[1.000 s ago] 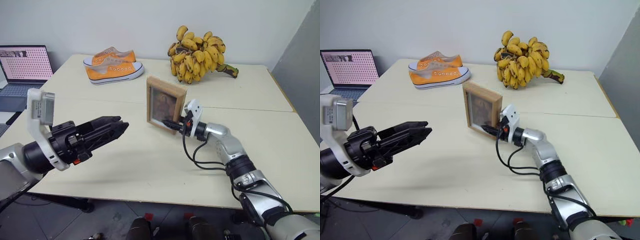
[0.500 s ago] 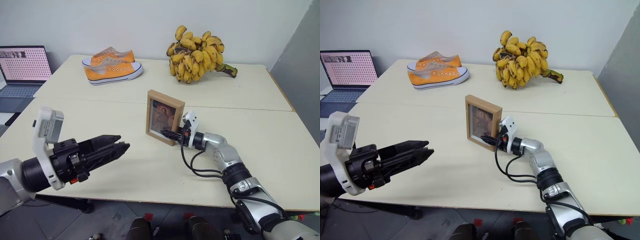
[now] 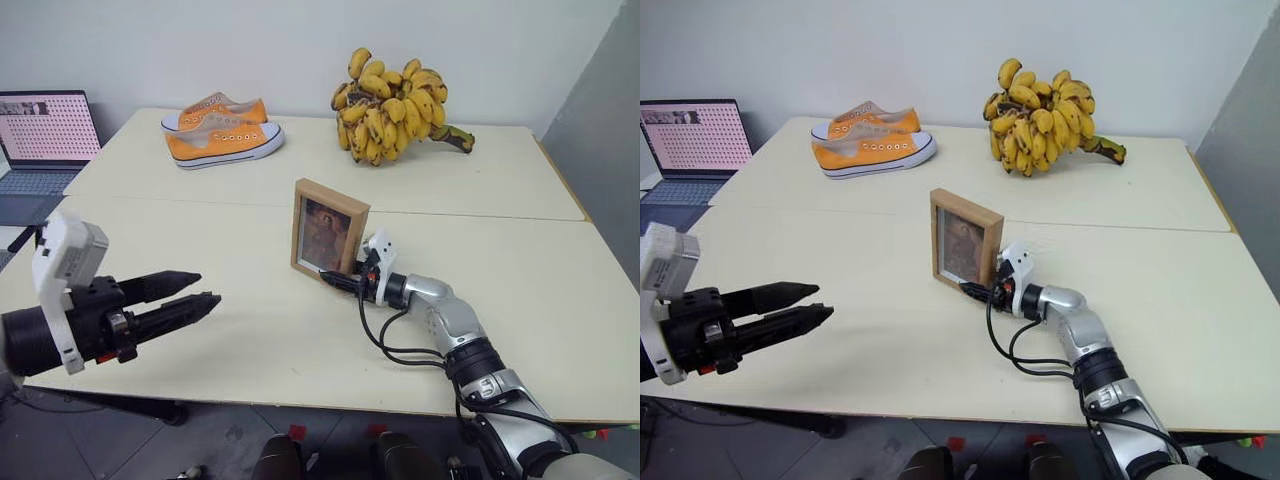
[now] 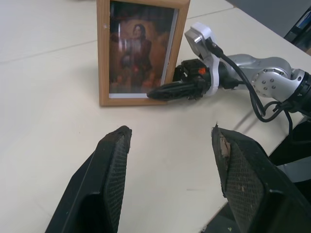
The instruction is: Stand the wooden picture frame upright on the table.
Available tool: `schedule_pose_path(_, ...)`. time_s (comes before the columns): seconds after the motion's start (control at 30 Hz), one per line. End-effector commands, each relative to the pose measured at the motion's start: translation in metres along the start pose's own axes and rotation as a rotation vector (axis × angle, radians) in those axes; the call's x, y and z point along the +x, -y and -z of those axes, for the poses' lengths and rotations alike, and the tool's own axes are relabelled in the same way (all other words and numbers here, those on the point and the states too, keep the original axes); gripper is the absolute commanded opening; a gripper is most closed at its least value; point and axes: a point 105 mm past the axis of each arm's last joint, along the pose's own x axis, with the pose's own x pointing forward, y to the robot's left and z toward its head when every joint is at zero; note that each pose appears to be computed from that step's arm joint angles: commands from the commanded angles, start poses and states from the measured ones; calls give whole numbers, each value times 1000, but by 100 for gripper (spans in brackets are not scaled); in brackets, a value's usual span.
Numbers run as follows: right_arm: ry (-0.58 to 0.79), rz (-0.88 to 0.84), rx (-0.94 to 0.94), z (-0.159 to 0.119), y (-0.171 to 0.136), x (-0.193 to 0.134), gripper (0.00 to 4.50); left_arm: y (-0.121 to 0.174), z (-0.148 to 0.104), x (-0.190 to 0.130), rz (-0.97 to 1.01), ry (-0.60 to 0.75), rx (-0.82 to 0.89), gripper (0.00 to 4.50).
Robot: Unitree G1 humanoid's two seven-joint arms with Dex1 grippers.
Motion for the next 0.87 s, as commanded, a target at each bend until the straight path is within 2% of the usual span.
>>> schedule_pose_path(0.03,29,10,-62,-14,1,-2,315,1,-5,4,2,30,32,284)
schedule_pose_path(0.23,-9,64,-82,-11,10,-29,315,-1,-8,15,-13,110,5,284)
schedule_pose_path(0.43,-97,136,-132,-14,15,-91,315,-7,-10,34,-32,189,0,284)
schedule_pose_path(0.6,-81,156,-138,-45,2,-122,315,-11,-6,40,-35,168,25,284)
schedule_pose_path(0.73,-19,184,-132,-72,-7,-126,315,-17,0,45,-44,123,33,284)
schedule_pose_path(0.87,22,202,-90,-82,-11,-125,315,-23,3,49,-71,99,26,284)
